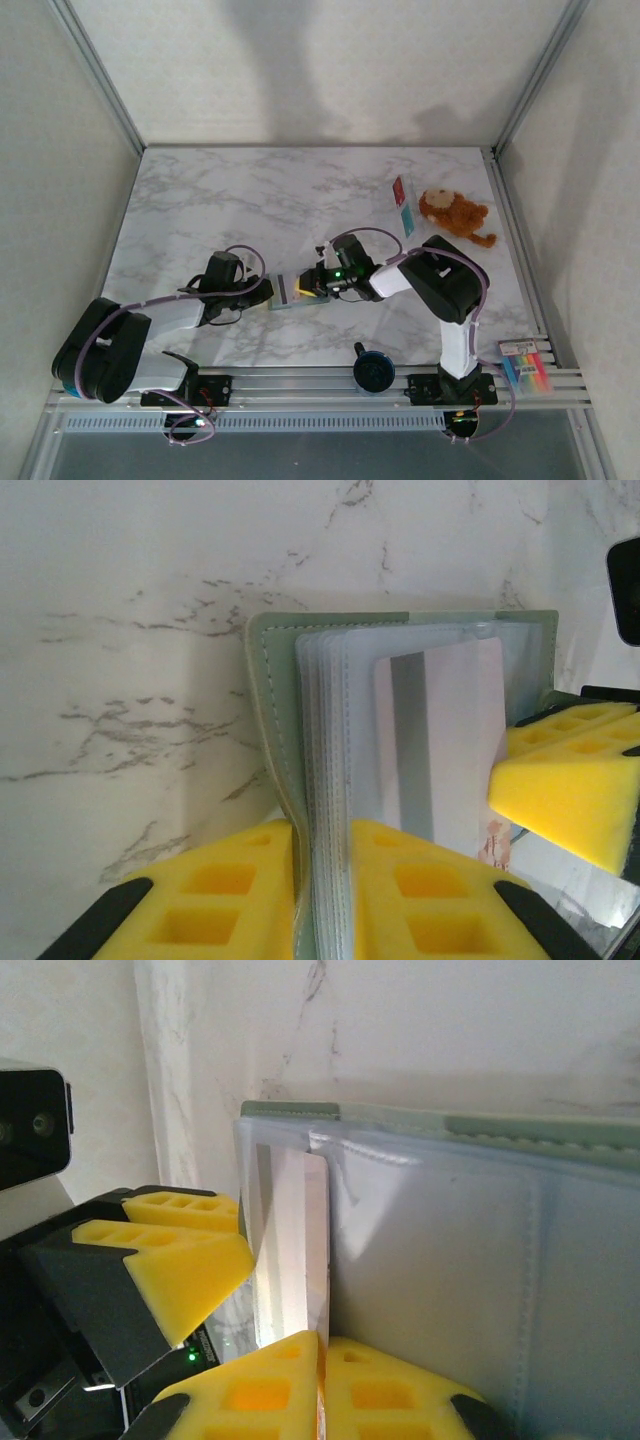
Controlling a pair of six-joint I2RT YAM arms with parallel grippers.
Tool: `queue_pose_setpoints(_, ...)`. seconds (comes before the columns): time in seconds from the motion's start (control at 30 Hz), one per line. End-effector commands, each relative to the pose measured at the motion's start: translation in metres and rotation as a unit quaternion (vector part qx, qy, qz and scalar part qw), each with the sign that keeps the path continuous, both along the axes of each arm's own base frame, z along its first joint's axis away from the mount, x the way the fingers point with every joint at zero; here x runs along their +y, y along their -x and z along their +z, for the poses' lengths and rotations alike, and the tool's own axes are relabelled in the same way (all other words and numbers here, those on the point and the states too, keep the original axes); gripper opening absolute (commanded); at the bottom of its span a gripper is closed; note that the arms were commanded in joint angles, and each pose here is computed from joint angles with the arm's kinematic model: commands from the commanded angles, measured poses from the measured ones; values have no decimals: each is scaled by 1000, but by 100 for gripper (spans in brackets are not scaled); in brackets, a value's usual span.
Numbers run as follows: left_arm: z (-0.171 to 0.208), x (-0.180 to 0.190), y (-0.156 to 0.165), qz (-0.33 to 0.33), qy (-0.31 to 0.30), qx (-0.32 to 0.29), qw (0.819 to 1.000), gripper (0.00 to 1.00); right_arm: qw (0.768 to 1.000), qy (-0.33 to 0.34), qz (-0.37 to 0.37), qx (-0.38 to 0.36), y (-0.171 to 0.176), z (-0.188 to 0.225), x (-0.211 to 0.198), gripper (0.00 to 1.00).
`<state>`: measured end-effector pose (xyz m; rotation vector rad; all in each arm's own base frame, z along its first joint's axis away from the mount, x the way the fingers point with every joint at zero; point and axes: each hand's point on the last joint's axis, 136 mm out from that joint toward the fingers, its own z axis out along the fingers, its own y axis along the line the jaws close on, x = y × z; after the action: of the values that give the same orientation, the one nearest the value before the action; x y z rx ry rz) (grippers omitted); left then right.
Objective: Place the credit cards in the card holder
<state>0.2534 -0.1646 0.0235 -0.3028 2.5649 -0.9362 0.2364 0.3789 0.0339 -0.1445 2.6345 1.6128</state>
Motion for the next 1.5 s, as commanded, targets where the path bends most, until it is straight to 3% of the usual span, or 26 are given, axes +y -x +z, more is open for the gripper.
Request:
queue_pose_setpoints(0.0, -10, 2, 18, -6, -3, 36, 999, 20, 999, 21, 26, 5, 17, -6, 10, 9)
queue_pose_setpoints(0.23, -2, 0, 19, -5, 11, 31, 999, 21, 999, 26, 34, 1, 23, -4, 16, 16)
queue_pose_setpoints(0.57, 8, -2, 25, -9, 23, 25, 999, 23, 990, 124, 46, -50, 25, 7, -13, 30)
queue_pose_setpoints(0.63, 9, -1, 25, -8, 23, 22, 999, 23, 990, 125, 49, -51, 26, 10, -14, 28)
queue_pose_setpoints(0.77, 7, 0, 25, -6, 21, 21, 1000, 21, 992, 108, 53, -34, 26, 6, -4, 15)
queue_pose_setpoints(0.93, 4, 0, 25, -5, 19, 27, 999, 18, 990, 125, 50, -33, 23, -7, -2, 14)
queue_pose_setpoints(1.23, 18, -1, 22, -3, 30, 11, 999, 11, 988, 128, 59, -62, 29, 13, -6, 25)
queue_pose_setpoints(1.37, 19, 2, 21, 0, 17, 8, 1000, 0, 976, 189, 35, -106, 17, 25, -32, 35)
queue_pose_setpoints(1.47, 21, 1, 20, -2, 19, 7, 1000, 0, 959, 254, 14, -127, 5, 24, -60, 39)
